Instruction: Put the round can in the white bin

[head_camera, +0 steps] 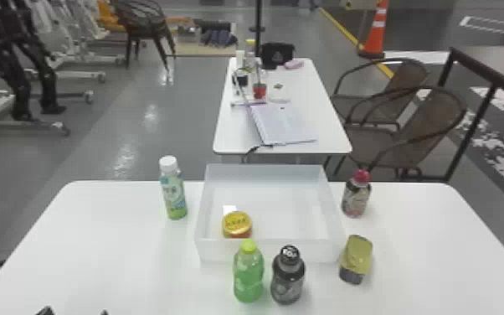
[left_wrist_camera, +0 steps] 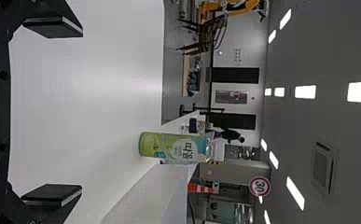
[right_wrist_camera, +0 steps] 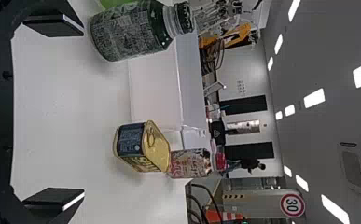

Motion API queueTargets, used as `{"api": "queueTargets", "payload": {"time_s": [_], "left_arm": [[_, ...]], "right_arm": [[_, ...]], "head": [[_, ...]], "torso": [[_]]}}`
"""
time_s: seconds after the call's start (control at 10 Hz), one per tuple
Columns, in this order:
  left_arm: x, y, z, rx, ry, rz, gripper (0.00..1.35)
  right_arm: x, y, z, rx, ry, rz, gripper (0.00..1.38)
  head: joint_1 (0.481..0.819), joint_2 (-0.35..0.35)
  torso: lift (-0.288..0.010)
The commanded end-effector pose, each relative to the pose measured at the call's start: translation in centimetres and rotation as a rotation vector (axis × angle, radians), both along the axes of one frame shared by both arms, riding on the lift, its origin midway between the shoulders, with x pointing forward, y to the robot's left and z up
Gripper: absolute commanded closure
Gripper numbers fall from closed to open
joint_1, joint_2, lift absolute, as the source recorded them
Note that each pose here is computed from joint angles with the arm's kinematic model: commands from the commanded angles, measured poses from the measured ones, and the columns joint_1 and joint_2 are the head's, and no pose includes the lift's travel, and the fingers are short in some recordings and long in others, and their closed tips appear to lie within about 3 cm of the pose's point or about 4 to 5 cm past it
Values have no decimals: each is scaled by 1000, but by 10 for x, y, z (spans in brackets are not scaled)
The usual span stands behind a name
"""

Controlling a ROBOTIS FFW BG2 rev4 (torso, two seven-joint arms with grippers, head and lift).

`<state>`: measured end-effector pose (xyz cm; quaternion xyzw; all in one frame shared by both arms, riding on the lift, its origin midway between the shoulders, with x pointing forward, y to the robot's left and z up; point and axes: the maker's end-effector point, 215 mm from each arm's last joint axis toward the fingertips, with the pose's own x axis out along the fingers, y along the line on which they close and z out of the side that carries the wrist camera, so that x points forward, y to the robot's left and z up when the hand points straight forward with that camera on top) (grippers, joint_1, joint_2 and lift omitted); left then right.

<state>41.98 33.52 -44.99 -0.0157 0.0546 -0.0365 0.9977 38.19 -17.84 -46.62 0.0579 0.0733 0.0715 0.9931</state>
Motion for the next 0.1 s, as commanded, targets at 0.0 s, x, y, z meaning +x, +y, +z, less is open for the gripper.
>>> {"api": "queueTargets", "payload": {"time_s": [0.0], "left_arm": [[0, -2, 0, -10, -4, 1, 127]], "right_arm": [[0, 0, 1, -1, -3, 1, 85]], "head": [[549, 0]], "torso": [[-100]]}}
